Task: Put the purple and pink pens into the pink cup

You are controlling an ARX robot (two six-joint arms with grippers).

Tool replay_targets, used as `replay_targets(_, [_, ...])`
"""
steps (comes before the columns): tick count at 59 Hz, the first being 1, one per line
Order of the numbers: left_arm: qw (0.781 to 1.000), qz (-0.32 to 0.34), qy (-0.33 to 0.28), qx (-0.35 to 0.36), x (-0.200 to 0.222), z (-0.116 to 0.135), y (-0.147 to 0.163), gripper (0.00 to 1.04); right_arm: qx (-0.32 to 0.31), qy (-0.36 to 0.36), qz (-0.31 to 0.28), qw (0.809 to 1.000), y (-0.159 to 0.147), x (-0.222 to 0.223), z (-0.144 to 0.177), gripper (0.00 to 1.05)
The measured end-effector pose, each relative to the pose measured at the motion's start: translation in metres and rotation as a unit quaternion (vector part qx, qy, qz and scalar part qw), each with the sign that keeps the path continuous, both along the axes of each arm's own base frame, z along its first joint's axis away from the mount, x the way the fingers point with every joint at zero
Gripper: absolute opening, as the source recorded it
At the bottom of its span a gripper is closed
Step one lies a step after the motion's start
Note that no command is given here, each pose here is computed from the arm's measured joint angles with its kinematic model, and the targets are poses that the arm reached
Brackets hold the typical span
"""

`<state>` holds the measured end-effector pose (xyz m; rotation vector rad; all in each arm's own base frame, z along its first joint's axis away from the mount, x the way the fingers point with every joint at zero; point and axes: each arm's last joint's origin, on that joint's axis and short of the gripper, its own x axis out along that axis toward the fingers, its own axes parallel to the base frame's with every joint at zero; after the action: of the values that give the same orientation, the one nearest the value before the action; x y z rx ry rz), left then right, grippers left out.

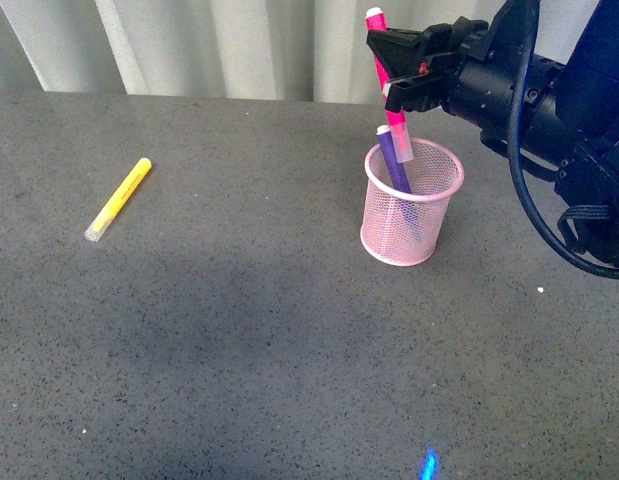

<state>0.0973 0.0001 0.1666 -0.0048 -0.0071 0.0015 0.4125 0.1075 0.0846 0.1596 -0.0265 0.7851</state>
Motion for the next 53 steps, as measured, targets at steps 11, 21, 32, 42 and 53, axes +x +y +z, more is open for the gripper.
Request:
replay_targets(11, [1.0, 0.0, 0.0, 0.0, 0.0, 0.0, 0.0, 0.98, 0.002, 0.003, 0.006, 1.0, 0.0, -0.005, -0.003, 0.18])
replay_targets(21, [1.0, 0.0, 0.0, 0.0, 0.0, 0.0, 0.0, 0.98, 0.001, 0.01, 0.009, 1.0, -0.001, -0.008, -0.006, 0.46])
replay_targets(32, [1.0, 0.0, 0.0, 0.0, 0.0, 0.0, 0.0, 0.98, -0.001, 0.019, 0.009, 1.0, -0.004, -0.012, -0.01, 0.78])
replay_targets(42, [1.0, 0.0, 0.0, 0.0, 0.0, 0.0, 0.0, 0.98, 0.0, 0.024, 0.005, 1.0, -0.01, -0.016, -0.007, 0.96])
replay_targets(53, [1.0, 0.0, 0.0, 0.0, 0.0, 0.0, 0.0, 0.98, 0.012, -0.01, -0.003, 1.0, -0.015, -0.015, 0.024, 0.98])
